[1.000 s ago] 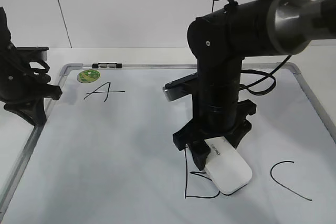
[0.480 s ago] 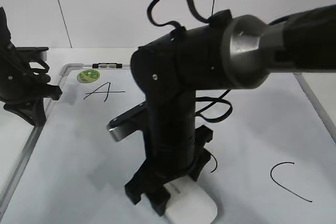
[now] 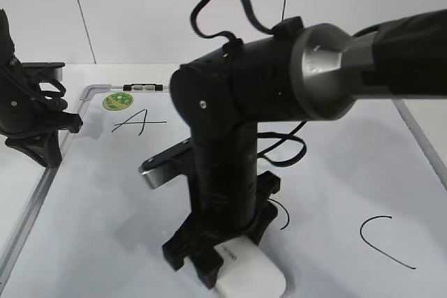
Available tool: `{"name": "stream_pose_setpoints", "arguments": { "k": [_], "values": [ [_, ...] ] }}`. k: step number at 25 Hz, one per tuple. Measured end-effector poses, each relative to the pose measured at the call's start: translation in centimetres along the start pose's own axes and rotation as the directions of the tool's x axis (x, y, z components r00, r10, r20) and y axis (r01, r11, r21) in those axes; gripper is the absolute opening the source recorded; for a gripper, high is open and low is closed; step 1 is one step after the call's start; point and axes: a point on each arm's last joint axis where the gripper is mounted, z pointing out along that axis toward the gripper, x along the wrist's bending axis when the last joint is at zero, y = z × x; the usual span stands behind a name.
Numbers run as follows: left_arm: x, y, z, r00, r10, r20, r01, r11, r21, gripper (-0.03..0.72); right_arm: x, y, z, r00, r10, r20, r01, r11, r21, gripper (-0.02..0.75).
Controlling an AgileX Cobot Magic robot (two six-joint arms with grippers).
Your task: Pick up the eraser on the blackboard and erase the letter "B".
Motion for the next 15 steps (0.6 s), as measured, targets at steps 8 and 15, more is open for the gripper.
{"name": "stream_pose_setpoints", "arguments": {
  "k": [8, 15],
  "values": [
    [0.0, 0.0, 0.0, 1.000, 0.000, 0.000, 0.000, 1.000, 0.000, 0.043, -5.9, 0.5, -0.4, 0.987, 0.158, -0.011, -0.158, 0.987, -0.025, 0.561],
    [0.0, 0.0, 0.0, 1.000, 0.000, 0.000, 0.000, 1.000, 0.000, 0.043, -12.5, 0.0, -0.9, 0.949, 0.316, 0.025, -0.314, 0.948, -0.050, 0.561]
  ]
}}
